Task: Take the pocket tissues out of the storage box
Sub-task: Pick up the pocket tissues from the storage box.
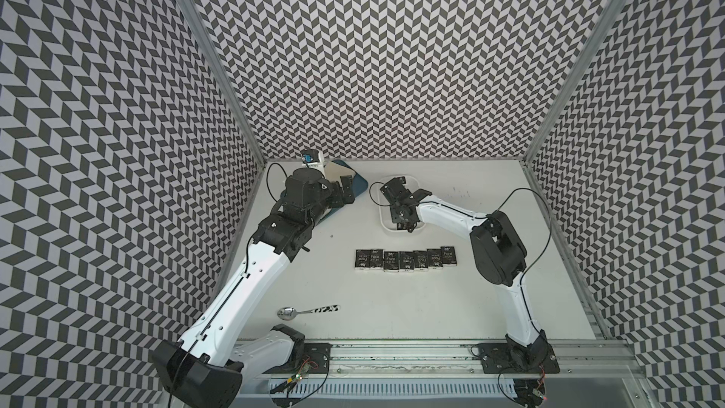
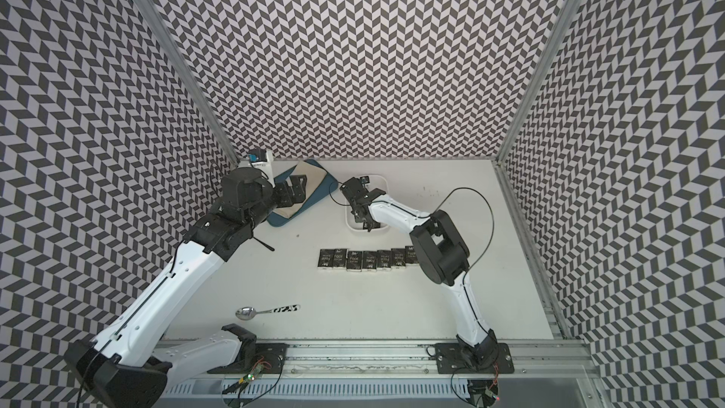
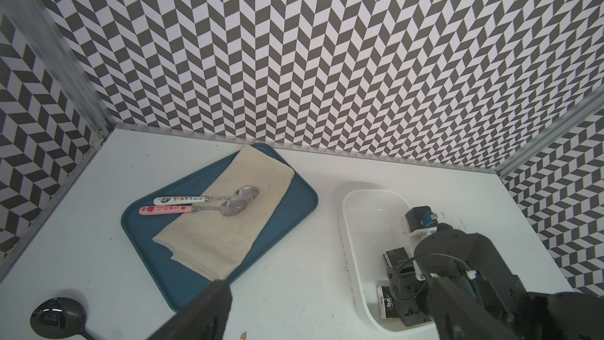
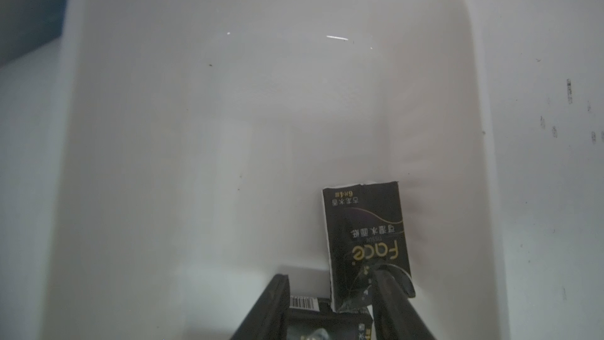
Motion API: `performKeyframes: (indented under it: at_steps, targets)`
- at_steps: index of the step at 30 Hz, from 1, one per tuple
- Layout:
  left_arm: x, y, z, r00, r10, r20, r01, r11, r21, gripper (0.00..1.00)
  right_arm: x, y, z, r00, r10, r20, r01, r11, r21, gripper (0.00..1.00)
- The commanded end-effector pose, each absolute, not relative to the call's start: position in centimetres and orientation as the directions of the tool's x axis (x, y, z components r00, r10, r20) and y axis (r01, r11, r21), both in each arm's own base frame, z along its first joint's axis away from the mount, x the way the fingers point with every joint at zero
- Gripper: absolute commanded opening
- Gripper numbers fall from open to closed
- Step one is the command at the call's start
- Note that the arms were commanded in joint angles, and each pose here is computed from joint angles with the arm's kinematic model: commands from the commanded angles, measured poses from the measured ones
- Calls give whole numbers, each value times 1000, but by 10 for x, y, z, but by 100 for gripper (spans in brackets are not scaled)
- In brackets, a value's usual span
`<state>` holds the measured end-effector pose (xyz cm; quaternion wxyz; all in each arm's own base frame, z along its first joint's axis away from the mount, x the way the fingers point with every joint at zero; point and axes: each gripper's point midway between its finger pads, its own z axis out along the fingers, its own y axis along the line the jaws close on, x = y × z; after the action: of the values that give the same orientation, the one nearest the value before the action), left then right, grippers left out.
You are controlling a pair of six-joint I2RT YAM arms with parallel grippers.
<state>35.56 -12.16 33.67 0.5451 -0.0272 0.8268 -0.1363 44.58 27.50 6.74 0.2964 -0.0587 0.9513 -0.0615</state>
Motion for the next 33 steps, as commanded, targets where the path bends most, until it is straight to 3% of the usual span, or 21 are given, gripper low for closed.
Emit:
performKeyframes:
  at_steps: [1,11,16,20,33]
  targets:
    - [353,-118,346,-377,-197,-905,110,961,-255,99,457,266,73,-792,-169,-587,-44,974,-222,45]
    - [356,-118,348,-379,-191,-905,103,964,-247,99,465,264,32,-814,-216,-539,-72,958,-276,34]
    - [356,-118,349,-378,-196,-905,101,963,-251,99,465,263,25,-819,-210,-534,-72,961,-267,18]
    - [356,-117,349,-378,-196,-905,99,963,-251,99,468,267,43,-805,-178,-566,-66,975,-213,8]
    - [358,-118,352,-373,-202,-906,101,961,-256,99,483,281,147,-721,-4,-693,-100,990,99,0]
